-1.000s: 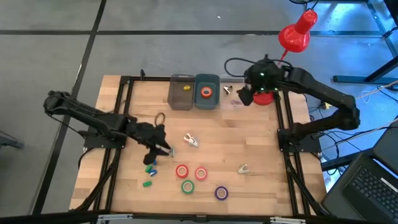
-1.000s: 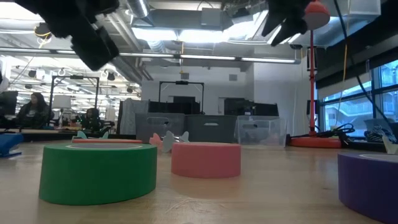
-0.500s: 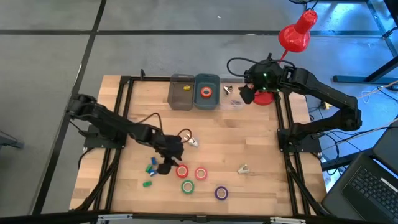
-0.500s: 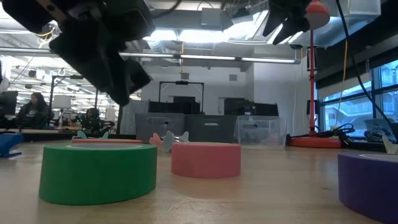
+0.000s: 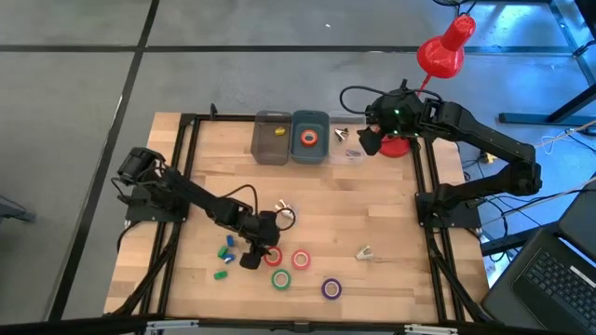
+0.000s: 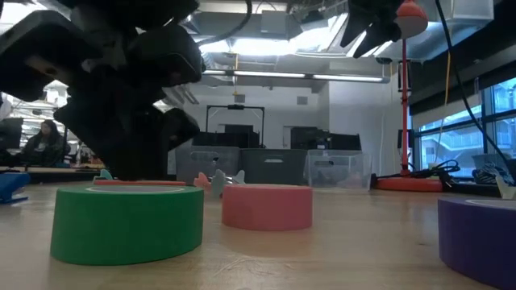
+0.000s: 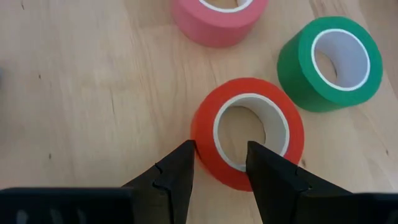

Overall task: Pick and place Stapler, Stapler remover, tape
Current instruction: Put the red tape into the green bin

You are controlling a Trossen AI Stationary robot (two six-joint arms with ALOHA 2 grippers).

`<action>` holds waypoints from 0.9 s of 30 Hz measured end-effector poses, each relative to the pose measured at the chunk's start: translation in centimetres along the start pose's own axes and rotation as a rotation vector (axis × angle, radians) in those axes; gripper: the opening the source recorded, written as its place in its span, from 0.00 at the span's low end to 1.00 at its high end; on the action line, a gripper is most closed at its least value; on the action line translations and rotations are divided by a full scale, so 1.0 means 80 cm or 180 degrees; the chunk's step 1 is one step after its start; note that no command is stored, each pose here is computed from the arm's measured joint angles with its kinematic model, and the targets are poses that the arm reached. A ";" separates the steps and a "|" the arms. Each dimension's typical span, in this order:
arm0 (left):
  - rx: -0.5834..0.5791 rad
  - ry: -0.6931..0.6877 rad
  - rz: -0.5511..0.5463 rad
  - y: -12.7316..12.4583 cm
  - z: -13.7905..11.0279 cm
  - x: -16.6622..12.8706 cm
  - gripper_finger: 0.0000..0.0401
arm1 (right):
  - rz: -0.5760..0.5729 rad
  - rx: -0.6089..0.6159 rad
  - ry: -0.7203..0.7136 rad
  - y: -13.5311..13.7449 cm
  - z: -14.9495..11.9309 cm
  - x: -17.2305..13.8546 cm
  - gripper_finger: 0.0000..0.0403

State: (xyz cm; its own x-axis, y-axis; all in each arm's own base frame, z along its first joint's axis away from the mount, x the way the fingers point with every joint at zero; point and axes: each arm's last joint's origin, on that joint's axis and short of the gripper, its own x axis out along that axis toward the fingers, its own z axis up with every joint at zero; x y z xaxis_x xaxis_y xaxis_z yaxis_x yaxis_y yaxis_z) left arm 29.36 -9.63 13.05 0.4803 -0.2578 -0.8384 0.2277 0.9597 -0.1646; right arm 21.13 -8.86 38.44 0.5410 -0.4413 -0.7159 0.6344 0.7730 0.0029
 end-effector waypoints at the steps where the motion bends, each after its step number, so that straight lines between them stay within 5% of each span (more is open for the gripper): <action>1: 0.0003 -0.0014 0.0016 0.000 0.000 0.002 0.35 | 0.0000 0.0000 0.0000 0.000 0.000 0.000 0.80; 5: 0.0098 -0.0016 0.0056 0.000 -0.001 0.007 0.31 | -0.0001 0.0008 0.0002 0.000 0.000 0.000 0.80; 10: 0.0162 0.0023 0.0098 -0.002 -0.003 0.008 0.08 | -0.0001 0.0012 0.0002 0.000 0.000 0.000 0.80; 16: 0.0129 0.0037 0.0143 -0.001 0.003 -0.003 0.08 | -0.0001 0.0067 0.0004 0.000 0.000 0.000 0.80; 22: 0.0496 0.0199 0.0542 0.022 0.038 -0.061 0.08 | -0.0003 0.0065 0.0011 0.000 0.000 0.000 0.80; 27: 0.0759 0.0168 0.0958 0.083 0.067 -0.118 0.08 | -0.0008 0.0088 0.0030 0.000 -0.001 0.000 0.80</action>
State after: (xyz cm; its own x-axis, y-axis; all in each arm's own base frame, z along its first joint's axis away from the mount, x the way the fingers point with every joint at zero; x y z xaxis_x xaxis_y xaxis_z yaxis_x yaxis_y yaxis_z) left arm 30.91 -1.43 22.65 0.5127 0.0434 -0.8575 0.2768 0.9370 0.2129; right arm 21.08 -8.84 38.37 0.5344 -0.4387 -0.7225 0.6508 0.7590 0.0204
